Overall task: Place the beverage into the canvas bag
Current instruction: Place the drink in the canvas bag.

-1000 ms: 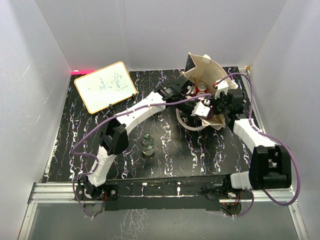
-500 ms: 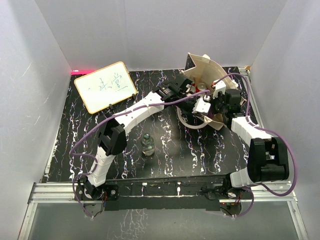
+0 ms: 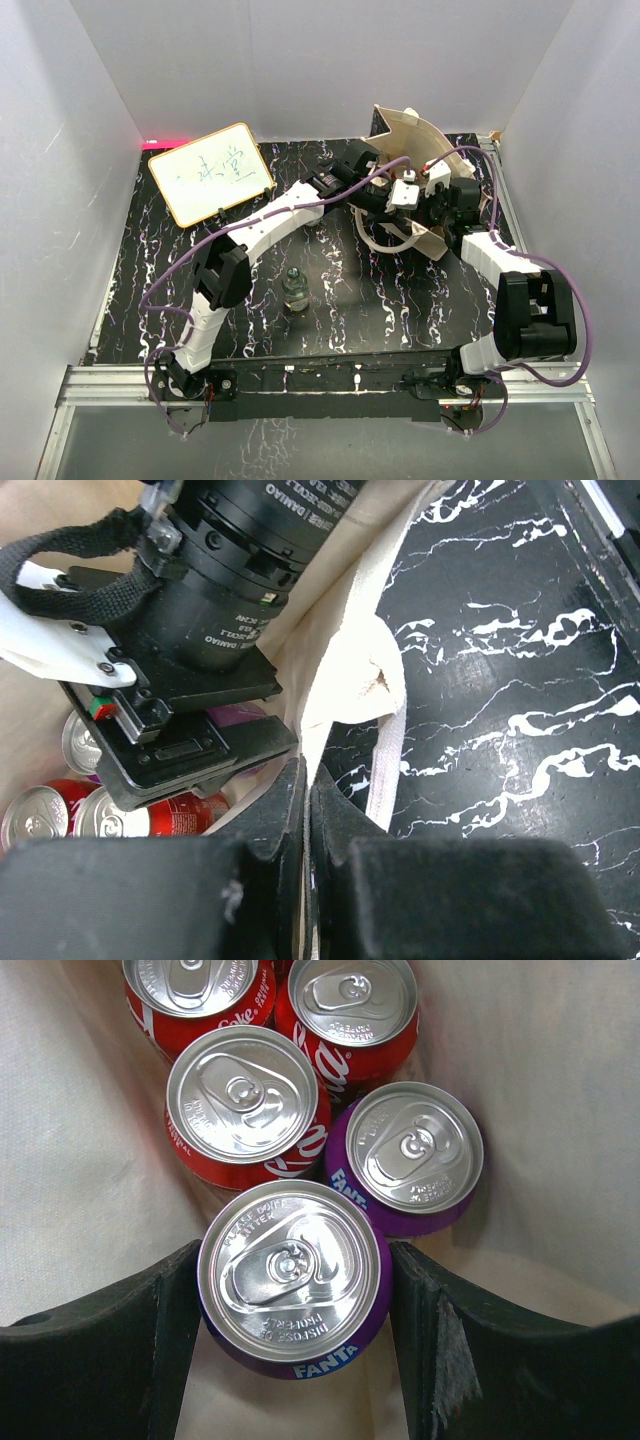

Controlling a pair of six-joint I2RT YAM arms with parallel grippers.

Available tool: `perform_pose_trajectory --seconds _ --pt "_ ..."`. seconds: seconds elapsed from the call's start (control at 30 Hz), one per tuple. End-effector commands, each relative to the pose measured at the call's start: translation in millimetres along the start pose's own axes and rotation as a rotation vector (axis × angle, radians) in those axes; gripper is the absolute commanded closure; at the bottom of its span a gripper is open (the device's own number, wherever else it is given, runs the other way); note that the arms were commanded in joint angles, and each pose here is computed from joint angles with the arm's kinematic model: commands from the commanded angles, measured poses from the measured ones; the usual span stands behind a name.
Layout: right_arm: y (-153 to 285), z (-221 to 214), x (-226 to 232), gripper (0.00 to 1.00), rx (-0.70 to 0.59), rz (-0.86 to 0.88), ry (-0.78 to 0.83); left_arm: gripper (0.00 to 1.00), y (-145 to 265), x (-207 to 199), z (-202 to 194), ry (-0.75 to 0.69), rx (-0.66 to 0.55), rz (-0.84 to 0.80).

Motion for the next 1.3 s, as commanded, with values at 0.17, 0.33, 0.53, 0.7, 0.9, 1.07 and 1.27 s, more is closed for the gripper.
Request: perform_pose_trajectory --seconds 0.17,0.33,0.53,0.7,0.9,1.07,1.27 --pt "-5.0 14.5 -9.5 0.92 0.002 -0.004 0.043 1.0 54.0 24.1 111.5 -0.132 -0.308 0.123" --pt "-3.8 9.9 -6.6 0.92 0.03 0.021 0.039 1.0 57.8 38.5 121.4 -0.101 -0.349 0.208" --pt "-3.5 6.7 -5.7 0.92 0.055 0.037 0.04 1.0 63.5 52.2 134.5 -0.083 -0.388 0.295" --pt "-4.4 3.1 -7.9 0.92 0.079 0.042 0.037 1.0 71.3 66.9 148.4 -0.054 -0.44 0.414" --pt "-6.6 5.7 -9.6 0.92 0.08 0.048 0.043 1.0 80.9 79.3 164.9 -0.042 -0.494 0.507" --pt "-8.9 6.3 -10.3 0.92 0.088 0.056 0.049 1.0 91.4 83.7 180.1 -0.03 -0.551 0.547" --pt "-8.5 2.6 -20.3 0.92 0.108 0.046 0.041 1.0 102.4 78.0 199.9 -0.039 -0.612 0.528"
Point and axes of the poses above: each gripper's point midway between its finger pads, its own y axis back along the fingers, its own x axis along the line the jaws close on, z = x × y, the point moved 8 cm from there along y, back along the fingers, and after that the axes turned 2 degrees about -y, right-handed, at the moved point
